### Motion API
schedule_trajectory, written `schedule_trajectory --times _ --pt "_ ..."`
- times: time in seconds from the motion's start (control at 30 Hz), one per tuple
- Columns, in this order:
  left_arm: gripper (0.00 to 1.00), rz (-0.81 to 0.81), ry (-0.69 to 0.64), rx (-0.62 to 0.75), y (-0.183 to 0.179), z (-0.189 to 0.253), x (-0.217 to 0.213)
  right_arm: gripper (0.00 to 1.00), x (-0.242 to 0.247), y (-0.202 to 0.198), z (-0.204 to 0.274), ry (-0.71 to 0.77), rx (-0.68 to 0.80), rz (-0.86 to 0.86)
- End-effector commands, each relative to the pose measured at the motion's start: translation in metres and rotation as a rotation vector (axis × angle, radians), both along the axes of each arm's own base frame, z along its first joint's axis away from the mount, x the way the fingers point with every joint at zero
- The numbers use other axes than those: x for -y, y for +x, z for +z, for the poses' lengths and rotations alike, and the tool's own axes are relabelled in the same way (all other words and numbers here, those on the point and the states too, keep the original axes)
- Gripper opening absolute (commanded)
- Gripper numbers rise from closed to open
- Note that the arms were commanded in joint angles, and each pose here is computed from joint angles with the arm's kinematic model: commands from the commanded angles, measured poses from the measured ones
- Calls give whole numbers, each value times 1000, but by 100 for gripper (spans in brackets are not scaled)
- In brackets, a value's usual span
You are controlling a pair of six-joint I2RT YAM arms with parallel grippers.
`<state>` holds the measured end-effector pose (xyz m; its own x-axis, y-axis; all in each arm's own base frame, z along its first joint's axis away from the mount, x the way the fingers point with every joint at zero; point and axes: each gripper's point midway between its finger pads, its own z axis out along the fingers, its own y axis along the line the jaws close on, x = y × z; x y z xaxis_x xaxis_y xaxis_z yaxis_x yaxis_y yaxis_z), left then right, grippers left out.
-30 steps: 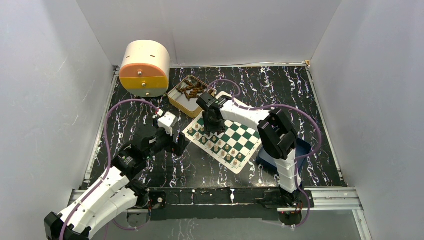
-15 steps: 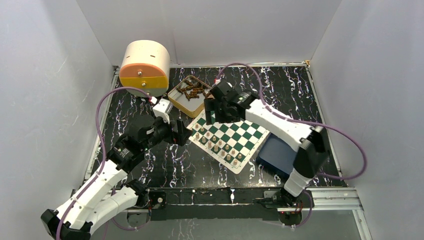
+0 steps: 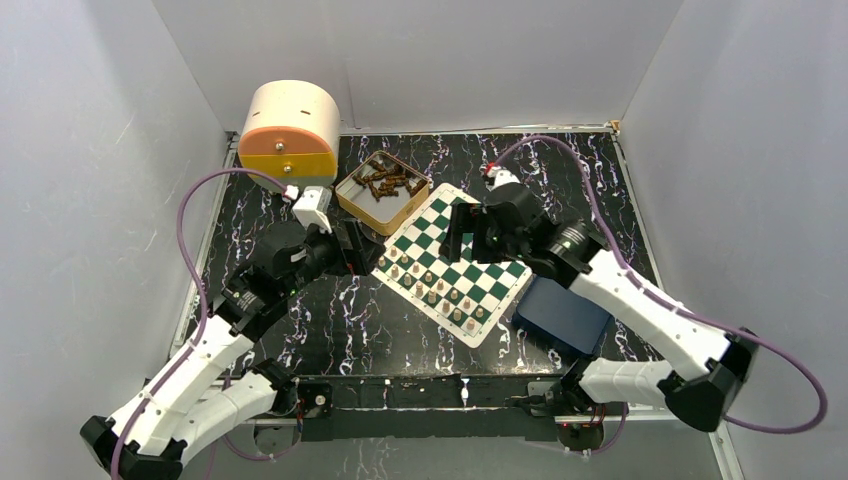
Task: Set up the chess pieces on the board
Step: Reset both arms
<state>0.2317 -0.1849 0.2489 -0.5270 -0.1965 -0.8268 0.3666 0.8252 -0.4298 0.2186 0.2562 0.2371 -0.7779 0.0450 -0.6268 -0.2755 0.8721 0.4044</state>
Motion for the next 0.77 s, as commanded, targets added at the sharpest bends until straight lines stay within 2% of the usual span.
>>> schedule_trajectory --times 0.0,0.33,0.73 --pt "93 27 -68 62 -1 30 -3 99 6 2 39 140 128 -40" --pt "93 31 -120 100 -8 43 -7 99 23 -9 40 193 144 -94" --pt "93 -5 -103 105 -6 39 0 99 23 -9 34 198 119 -115"
